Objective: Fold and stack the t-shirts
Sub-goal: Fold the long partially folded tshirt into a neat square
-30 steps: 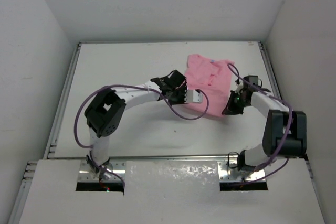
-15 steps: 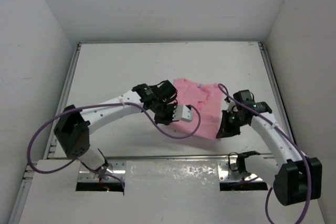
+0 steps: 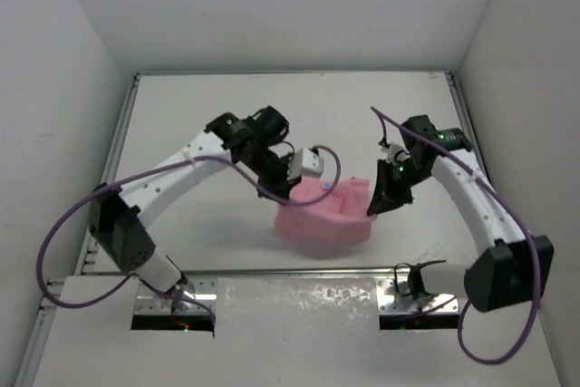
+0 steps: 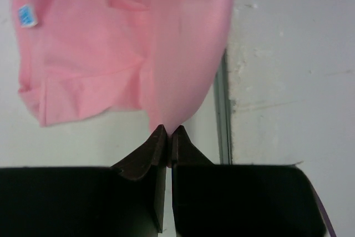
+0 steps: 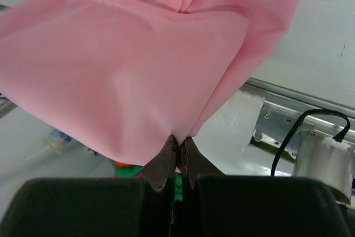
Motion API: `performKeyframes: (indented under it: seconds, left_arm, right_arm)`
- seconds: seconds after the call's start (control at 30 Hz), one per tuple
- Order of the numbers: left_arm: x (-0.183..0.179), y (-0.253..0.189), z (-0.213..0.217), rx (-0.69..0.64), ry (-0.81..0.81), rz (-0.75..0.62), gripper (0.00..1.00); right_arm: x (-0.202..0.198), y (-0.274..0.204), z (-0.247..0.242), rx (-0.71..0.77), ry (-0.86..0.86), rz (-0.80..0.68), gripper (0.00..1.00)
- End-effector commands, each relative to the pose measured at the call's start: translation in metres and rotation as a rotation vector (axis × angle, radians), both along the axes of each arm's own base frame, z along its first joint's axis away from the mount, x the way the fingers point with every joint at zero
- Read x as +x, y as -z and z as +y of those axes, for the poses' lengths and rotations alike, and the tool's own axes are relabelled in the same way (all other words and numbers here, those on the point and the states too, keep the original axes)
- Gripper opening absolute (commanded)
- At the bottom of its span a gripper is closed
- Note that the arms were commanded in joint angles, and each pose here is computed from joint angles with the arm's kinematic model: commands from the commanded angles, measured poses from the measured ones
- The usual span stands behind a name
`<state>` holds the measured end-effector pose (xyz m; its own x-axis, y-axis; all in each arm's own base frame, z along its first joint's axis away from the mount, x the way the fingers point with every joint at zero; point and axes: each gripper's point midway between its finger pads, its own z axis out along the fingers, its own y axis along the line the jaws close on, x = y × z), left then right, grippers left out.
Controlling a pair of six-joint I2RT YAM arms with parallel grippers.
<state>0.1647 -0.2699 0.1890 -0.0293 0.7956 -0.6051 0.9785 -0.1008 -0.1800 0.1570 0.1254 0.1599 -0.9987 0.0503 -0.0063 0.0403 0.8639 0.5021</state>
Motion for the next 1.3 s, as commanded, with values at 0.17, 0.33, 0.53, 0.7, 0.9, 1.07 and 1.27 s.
performKeyframes:
  seconds: [0.17,0.33,0.53,0.7,0.9,1.07,1.27]
  left_arm:
    - [0.086,0.024,0.012,-0.006,-0.295,0.106,0.00]
    - [0.122,0.036,0.011,-0.030,-0.397,0.124,0.00]
    - [0.155,0.043,0.001,-0.040,-0.468,0.095,0.00]
    - [0.168,0.058,-0.006,-0.029,-0.506,0.118,0.00]
    - [0.202,0.082,-0.013,-0.019,-0.597,0.076,0.00]
    - [0.223,0.095,-0.015,-0.019,-0.652,0.035,0.00]
    - [0.234,0.117,-0.015,0.002,-0.678,0.017,0.20]
  right_arm:
    - [0.077,0.015,0.002,0.068,0.058,-0.031,0.00]
    - [0.114,0.025,-0.011,0.048,0.099,-0.040,0.00]
    - [0.125,0.047,-0.022,0.052,0.155,-0.015,0.00]
    - [0.154,0.068,-0.032,0.036,0.218,-0.027,0.00]
    - [0.187,0.089,-0.040,0.011,0.260,-0.023,0.00]
    - [0.211,0.109,-0.051,-0.009,0.318,-0.019,0.00]
    - [0.223,0.134,-0.056,-0.038,0.324,0.011,0.10]
